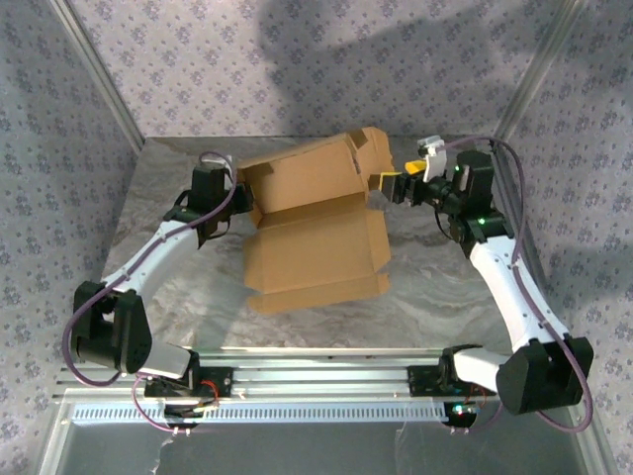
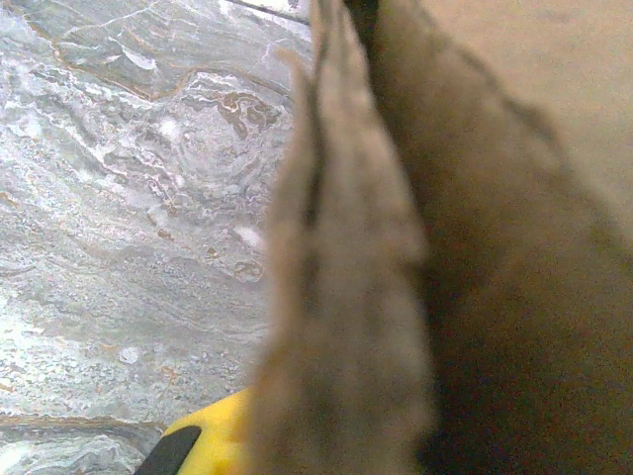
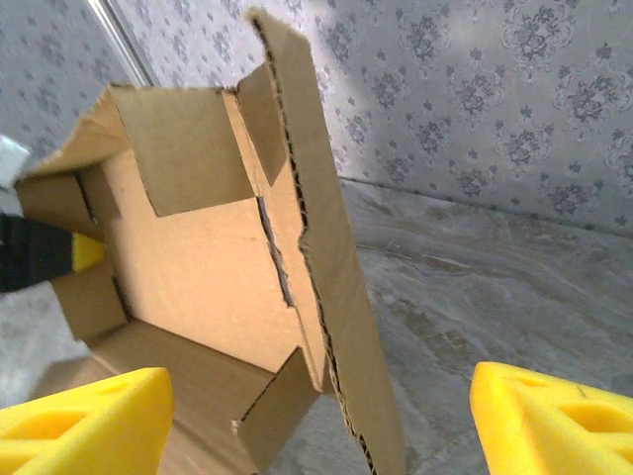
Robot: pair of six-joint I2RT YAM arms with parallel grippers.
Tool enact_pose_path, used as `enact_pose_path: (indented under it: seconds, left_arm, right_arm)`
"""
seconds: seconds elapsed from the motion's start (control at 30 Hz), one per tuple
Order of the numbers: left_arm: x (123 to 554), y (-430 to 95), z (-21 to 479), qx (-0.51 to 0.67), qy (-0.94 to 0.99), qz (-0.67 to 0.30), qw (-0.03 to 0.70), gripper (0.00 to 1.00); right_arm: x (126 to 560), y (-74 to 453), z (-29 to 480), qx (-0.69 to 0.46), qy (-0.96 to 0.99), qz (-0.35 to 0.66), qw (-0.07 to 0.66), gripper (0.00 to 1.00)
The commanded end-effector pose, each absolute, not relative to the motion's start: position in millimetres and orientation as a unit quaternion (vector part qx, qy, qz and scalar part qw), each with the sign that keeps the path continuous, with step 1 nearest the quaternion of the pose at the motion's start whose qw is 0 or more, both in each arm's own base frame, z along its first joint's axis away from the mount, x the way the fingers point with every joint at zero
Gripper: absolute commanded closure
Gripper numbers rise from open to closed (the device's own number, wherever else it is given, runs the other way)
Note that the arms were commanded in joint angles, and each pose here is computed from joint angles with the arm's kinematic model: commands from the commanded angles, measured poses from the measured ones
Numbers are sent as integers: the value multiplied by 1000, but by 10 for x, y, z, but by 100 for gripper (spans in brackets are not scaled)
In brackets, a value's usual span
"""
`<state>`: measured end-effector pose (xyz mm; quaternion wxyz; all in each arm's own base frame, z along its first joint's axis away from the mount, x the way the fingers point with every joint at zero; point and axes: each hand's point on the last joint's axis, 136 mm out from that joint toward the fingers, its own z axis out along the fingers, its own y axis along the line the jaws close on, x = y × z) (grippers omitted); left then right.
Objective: Fold the paper box
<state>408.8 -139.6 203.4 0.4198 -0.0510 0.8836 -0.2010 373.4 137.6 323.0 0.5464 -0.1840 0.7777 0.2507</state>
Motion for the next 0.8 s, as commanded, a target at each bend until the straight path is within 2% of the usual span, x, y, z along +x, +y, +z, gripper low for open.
enact_pose_path:
  seconds: [0.0,0.17,0.4,0.43,0.7,0.77]
  left_arm:
    - [4090,-1440,2150,-35,882,-211,420,100]
    - [4095,-1461,2141,-33,883,-215,416,100]
    - [4091,-1470,2121,-29,885,-215,412,100]
    - [4093,-1463,2119,-30,885,-213,412,100]
    - [4099,-1479,2111,-34,886,-217,408,100]
    - [4100,-1488,2111,-37,887,-220,406,100]
  right_arm:
    - [3883,1323,3313,-222,782,191,550,23]
    - [4000,1493,3170,-242,800,192,514,43]
    - [4176,1526,2998,-225,818,157,505,48]
    - [4201,1517,2983,-221,821,147,505,51]
    - [4230,1526,2986,-200,818,78,534,99]
    - [4209,1516,2988,-180,816,44,547,100]
